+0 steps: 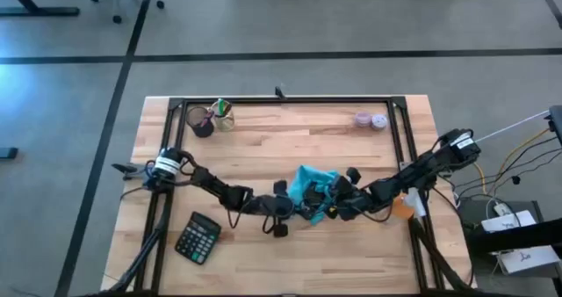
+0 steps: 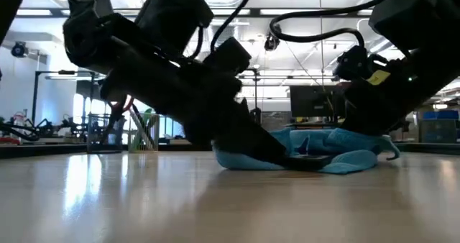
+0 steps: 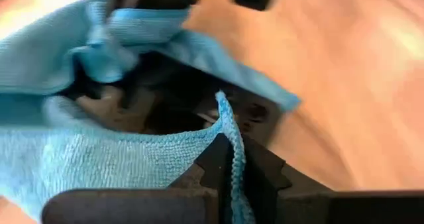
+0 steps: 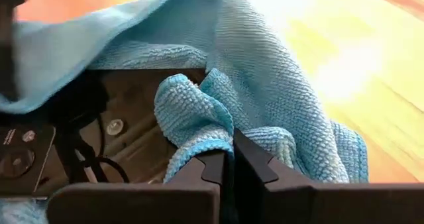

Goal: Apply microfiber cloth
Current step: Wipe the back of the cellphone with the blue microfiber cloth

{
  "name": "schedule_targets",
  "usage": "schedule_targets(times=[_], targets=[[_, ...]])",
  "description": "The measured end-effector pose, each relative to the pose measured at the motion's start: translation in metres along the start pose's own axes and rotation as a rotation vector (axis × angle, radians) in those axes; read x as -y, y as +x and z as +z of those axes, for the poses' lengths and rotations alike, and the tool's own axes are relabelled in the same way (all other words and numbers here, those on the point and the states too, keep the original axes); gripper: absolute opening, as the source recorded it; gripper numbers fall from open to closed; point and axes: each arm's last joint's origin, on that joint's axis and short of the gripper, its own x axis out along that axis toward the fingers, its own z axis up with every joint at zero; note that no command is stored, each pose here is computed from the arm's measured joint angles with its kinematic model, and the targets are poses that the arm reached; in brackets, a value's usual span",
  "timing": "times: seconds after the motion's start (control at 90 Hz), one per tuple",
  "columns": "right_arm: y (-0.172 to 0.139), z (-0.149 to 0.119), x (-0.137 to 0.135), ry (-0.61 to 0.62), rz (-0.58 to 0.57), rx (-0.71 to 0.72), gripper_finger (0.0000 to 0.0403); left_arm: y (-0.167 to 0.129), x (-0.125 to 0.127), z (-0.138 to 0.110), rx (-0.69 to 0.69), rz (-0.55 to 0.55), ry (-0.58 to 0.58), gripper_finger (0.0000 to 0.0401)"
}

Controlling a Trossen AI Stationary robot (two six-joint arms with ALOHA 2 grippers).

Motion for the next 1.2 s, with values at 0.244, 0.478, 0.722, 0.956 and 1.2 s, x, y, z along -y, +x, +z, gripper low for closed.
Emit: schedule_targets(times=[0.244, 0.478, 0.722, 0.956, 1.2], targets=[[0.002, 0.0, 0.005, -0.007, -0.05, 0.015, 0.0, 0.016, -0.022, 0.019, -0.021, 0.073, 0.044, 0.0021], [0.001, 0.003, 0.005, 0.003, -0.035, 0.012, 0.0, 0.016, -0.027, 0.015, -0.048, 0.038, 0.03, 0.0021], [-0.005, 0.01, 0.003, -0.201, 0.006, 0.015, 0.0, -0.011, -0.023, 0.033, -0.122, 0.033, 0.011, 0.0021], [-0.028, 0.048, -0.006, -0.527, 0.156, 0.057, 0.0022, -0.029, -0.038, 0.042, -0.131, 0.282, 0.01, 0.0021], [-0.055, 0.069, 0.015, -0.743, 0.016, -0.173, 0.0119, -0.041, -0.061, 0.0, -0.394, 0.428, -0.167, 0.0021]])
